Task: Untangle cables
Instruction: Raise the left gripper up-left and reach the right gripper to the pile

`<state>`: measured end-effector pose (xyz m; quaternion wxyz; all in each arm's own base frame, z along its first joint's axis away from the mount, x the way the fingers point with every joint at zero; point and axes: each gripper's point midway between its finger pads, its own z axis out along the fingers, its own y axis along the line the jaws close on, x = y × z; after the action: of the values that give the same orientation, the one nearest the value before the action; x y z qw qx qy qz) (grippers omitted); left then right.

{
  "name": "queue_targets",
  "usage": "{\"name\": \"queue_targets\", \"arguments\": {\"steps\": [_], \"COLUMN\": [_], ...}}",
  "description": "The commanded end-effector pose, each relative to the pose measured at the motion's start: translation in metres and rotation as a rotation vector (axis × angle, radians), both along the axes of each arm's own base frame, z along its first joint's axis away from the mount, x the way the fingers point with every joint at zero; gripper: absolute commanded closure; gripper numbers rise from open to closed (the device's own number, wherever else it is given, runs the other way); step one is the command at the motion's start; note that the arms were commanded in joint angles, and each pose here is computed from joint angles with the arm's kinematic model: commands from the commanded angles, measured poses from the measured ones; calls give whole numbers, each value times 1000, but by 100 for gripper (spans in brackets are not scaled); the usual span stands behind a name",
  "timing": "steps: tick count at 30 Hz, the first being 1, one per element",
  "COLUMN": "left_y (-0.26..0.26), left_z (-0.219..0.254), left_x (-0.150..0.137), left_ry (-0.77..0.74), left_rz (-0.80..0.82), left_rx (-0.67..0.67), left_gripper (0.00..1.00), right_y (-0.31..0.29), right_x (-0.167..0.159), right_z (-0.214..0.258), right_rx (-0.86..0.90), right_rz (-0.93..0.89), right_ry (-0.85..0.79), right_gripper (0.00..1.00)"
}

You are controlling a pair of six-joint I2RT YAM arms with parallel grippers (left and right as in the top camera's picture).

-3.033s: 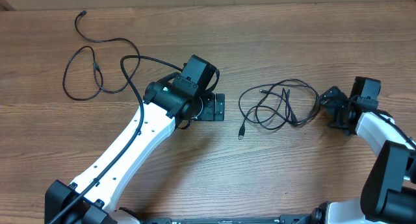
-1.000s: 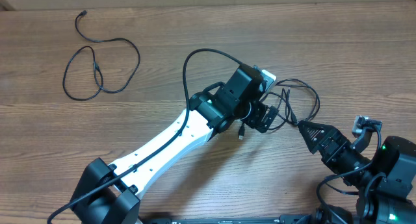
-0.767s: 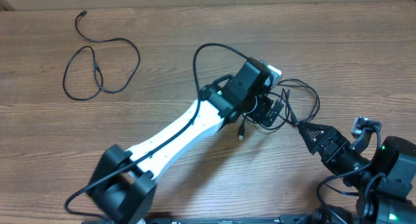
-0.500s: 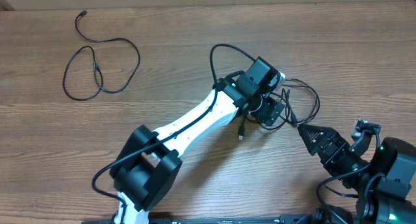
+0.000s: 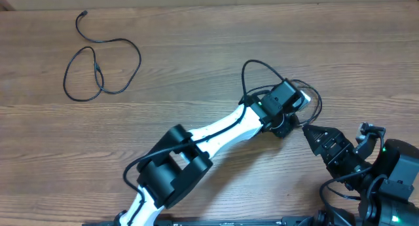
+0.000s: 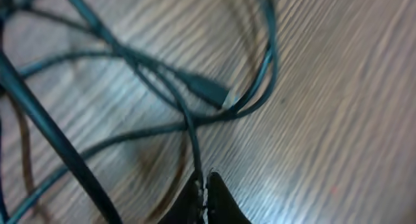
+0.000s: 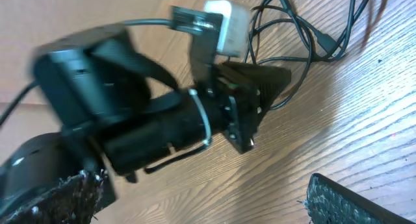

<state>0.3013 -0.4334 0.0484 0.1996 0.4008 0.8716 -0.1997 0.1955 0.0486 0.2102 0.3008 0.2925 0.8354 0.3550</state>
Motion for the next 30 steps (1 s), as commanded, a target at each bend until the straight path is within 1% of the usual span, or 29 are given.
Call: {"name": "queue_targets", "arguments": {"steps": [1,2,3,7,10,13,16,18,23,30], "left_y": [6,9,18,49,76,118,146,158,153,157], "left_z": [42,55,87,149,181,214,234,243,261,283], "left_x": [24,28,36,50,59,71,79,81,69,61], "left_ry": [-38,-45,-67,-108,-137,-162,-170,-184,-169,-207], "left_rz": [70,83,105,164,215,305,384,406,358,349], "left_rx": [-49,-60,-86,-129,-155,-185,-213,-224,-291,-331], "left_gripper": [96,96,96,96,96,96,96,96,96,96], "right_y": [-4,-5,-5,-5,-6,-6,-5,-5,-6,-8], "right_x": [2,3,3,4,6,5,4,5,9,13], "right_z": [1,-2,-7,-21,-33,-47,-53,-53,-50,-46], "right_rx": [-18,-19,-18,24,62,91,97,96,89,82], "right_rz": [-21,-23,-23,-52,-81,-100,-97,-97,-96,-95], "right_ry": [-3,-1,7,47,79,116,128,126,101,73], "right_gripper": [0,0,0,0,0,0,0,0,0,0]}}
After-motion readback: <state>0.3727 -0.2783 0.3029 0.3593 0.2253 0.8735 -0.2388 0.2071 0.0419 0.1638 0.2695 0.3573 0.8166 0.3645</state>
